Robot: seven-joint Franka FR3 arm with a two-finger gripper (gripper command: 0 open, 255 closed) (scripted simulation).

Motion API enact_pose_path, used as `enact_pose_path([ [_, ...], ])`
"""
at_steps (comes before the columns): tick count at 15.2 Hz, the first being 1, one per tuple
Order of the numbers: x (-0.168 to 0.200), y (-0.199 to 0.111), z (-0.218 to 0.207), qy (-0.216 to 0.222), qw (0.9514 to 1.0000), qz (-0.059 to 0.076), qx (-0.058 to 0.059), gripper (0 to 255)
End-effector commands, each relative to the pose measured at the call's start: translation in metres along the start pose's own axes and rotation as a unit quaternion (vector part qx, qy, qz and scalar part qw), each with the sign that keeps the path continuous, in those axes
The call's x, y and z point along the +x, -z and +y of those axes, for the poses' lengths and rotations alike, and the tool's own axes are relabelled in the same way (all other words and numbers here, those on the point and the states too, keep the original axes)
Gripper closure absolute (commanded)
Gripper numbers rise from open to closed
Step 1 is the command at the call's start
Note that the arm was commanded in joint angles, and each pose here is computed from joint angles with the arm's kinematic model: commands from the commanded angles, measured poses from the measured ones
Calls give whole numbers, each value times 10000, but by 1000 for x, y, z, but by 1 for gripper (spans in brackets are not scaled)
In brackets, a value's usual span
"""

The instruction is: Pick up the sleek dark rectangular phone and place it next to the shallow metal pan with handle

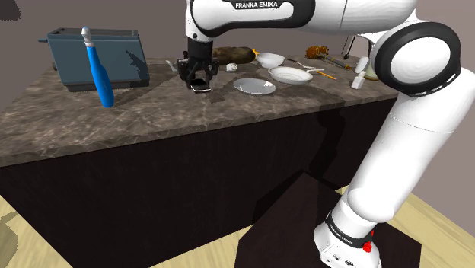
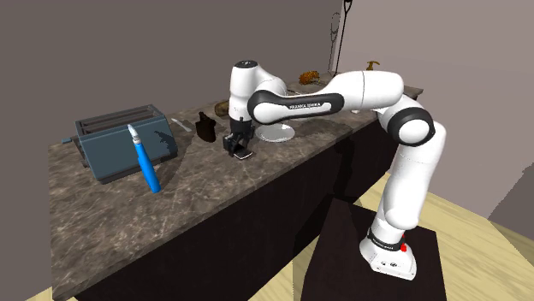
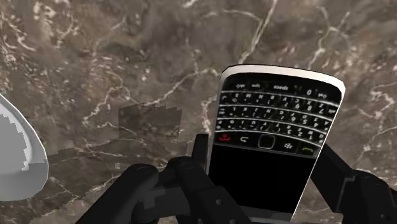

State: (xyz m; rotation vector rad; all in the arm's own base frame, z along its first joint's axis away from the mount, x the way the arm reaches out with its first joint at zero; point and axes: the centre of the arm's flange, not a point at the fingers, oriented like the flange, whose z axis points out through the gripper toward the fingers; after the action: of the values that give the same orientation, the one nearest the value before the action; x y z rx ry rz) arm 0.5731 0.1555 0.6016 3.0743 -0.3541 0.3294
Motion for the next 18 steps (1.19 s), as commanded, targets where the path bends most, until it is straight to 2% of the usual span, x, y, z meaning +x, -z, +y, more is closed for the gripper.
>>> enact_pose_path([
  [1,3,10,1,0,10000,-1,-1,255],
  [5,7,29,1,0,10000,-1,-1,255],
  [18,5,28,173,0,10000,-1,-1,255],
])
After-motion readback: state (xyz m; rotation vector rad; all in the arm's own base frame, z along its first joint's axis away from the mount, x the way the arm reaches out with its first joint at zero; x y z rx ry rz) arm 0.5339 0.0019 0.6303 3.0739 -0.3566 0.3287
